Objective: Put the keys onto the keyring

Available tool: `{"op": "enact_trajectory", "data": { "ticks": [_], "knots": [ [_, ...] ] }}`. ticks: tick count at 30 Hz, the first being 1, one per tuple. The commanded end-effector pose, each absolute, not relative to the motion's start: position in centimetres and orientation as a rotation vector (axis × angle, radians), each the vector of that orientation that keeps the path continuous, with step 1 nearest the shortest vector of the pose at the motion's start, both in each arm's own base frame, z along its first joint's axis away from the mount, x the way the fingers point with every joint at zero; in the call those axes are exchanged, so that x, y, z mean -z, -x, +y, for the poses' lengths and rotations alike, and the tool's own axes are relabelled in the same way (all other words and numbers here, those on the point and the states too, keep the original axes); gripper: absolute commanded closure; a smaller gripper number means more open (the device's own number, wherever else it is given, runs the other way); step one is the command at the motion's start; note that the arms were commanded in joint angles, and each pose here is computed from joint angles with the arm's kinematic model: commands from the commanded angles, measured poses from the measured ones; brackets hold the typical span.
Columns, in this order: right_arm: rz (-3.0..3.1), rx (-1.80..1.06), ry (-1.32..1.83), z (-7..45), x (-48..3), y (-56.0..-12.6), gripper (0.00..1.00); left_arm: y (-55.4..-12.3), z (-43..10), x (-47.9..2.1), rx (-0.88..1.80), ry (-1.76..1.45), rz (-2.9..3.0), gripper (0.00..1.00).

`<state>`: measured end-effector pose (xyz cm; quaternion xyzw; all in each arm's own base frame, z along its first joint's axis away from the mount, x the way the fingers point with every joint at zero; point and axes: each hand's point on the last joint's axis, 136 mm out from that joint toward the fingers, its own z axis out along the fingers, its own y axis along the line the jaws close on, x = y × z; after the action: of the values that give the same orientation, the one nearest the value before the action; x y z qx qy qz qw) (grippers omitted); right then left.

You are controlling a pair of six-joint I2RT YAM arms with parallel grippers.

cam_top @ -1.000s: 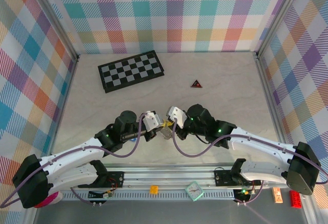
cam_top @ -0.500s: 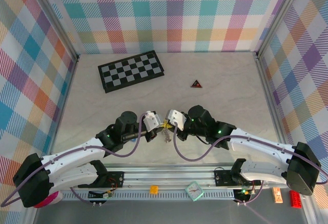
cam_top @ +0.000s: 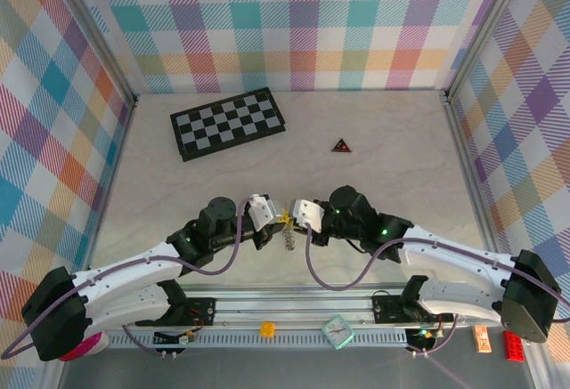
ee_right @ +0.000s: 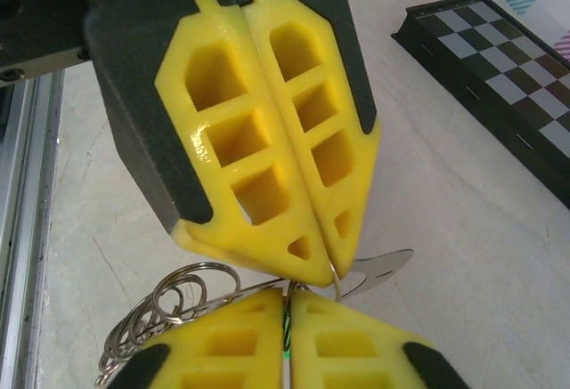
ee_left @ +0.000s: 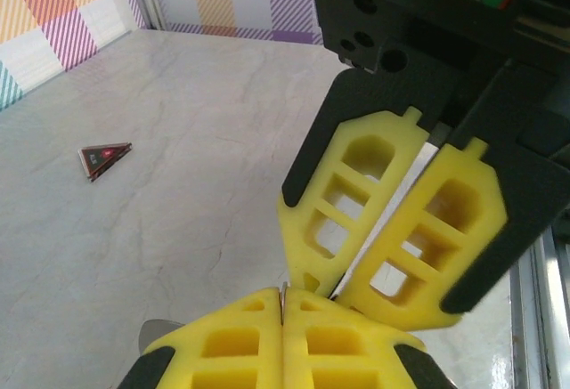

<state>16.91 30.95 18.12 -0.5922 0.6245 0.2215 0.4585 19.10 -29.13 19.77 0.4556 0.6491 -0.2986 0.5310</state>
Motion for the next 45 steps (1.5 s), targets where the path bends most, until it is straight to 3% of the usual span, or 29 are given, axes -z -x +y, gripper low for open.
{"op": "enact_trajectory", "data": {
  "ticks": [1, 3, 7, 21, 31, 38, 45],
  "knots": [
    [1.437, -0.619, 1.533, 31.3, -18.8, -14.7, 0.81, -19.5, -29.4, -23.1, 0.743, -0.997, 1.446, 1.00],
    [1.437, -0.618, 1.536, 31.0, -18.8, -14.4, 0.72, -19.5, -29.3, -23.1, 0.743, -0.993, 1.447, 1.00],
    [1.448, -0.624, 1.519, 30.0, -19.1, -13.9, 0.68, -19.5, -29.3, -23.1, 0.747, -0.985, 1.441, 1.00],
    [1.568, -0.774, 1.050, 25.6, -23.3, -18.8, 0.76, -19.2, -29.3, -23.9, 0.878, -0.972, 1.379, 1.00],
    [1.442, -0.817, 1.308, 27.8, -23.2, -17.2, 0.65, -18.8, -29.3, -24.8, 0.961, -0.984, 1.323, 1.00],
    [1.361, -0.804, 1.366, 29.1, -23.3, -17.0, 0.67, -19.1, -29.5, -25.1, 0.980, -0.974, 1.314, 1.00],
    [1.355, -0.779, 1.339, 29.6, -23.1, -17.4, 0.78, -19.5, -29.7, -24.9, 0.986, -0.967, 1.321, 1.00]
  ]
}}
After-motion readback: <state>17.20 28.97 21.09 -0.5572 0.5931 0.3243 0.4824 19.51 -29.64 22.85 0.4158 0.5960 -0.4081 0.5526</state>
